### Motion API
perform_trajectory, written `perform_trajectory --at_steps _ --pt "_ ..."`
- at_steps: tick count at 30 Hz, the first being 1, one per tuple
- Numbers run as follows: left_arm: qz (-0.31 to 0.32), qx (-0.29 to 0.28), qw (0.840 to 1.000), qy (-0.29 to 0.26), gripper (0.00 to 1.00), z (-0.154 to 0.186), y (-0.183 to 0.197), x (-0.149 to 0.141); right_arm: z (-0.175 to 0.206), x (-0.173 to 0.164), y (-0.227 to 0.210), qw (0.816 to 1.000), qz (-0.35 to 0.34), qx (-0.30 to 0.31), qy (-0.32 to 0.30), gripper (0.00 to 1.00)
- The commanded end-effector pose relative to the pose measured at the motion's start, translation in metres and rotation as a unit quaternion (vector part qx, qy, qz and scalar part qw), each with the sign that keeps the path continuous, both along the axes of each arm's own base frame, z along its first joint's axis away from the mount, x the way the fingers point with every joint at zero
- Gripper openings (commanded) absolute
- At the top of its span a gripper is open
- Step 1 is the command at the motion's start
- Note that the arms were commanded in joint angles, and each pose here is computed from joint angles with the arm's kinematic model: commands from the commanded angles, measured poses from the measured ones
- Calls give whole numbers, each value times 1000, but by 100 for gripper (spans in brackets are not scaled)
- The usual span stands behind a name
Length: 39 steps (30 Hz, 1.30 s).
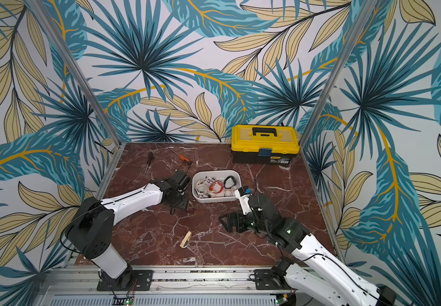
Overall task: Put the watch into the storage box
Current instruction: Pick up the watch at the center of the board.
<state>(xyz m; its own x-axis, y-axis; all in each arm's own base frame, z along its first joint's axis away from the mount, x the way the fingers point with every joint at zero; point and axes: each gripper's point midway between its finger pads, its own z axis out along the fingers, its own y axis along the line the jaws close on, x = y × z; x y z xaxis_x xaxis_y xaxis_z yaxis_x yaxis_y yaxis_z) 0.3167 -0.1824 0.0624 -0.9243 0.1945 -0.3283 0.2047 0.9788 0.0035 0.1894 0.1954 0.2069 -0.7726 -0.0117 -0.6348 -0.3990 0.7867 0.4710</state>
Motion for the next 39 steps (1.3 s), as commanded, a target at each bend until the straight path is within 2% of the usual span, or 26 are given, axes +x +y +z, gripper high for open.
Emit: perform_trajectory --at_steps 1,6,10,18,26,31,39 --pt "-16 -3 1000 -15 57 8 -7 13 -12 -3 -6 1000 -9 -13 11 100" --pt "-20 -4 1000 -10 56 -1 -11 18 -13 -2 -5 1000 -10 -11 12 100" --pt "-24 -2 1000 -6 51 -7 -14 20 -13 -1 -5 1000 -12 -12 13 100" --pt "-41 0 999 -10 34 -13 -20 29 -14 0 -4 1000 -14 -9 12 100" --pt "-55 16 998 -4 23 -17 -17 28 -15 -1 -3 1000 -12 -8 16 100" --pt "-55 28 998 -8 17 -9 -11 25 -14 0 -3 1000 -12 -8 13 100" --pt "-40 59 997 -19 14 22 9 18 -15 1 -3 1000 -14 -9 11 100"
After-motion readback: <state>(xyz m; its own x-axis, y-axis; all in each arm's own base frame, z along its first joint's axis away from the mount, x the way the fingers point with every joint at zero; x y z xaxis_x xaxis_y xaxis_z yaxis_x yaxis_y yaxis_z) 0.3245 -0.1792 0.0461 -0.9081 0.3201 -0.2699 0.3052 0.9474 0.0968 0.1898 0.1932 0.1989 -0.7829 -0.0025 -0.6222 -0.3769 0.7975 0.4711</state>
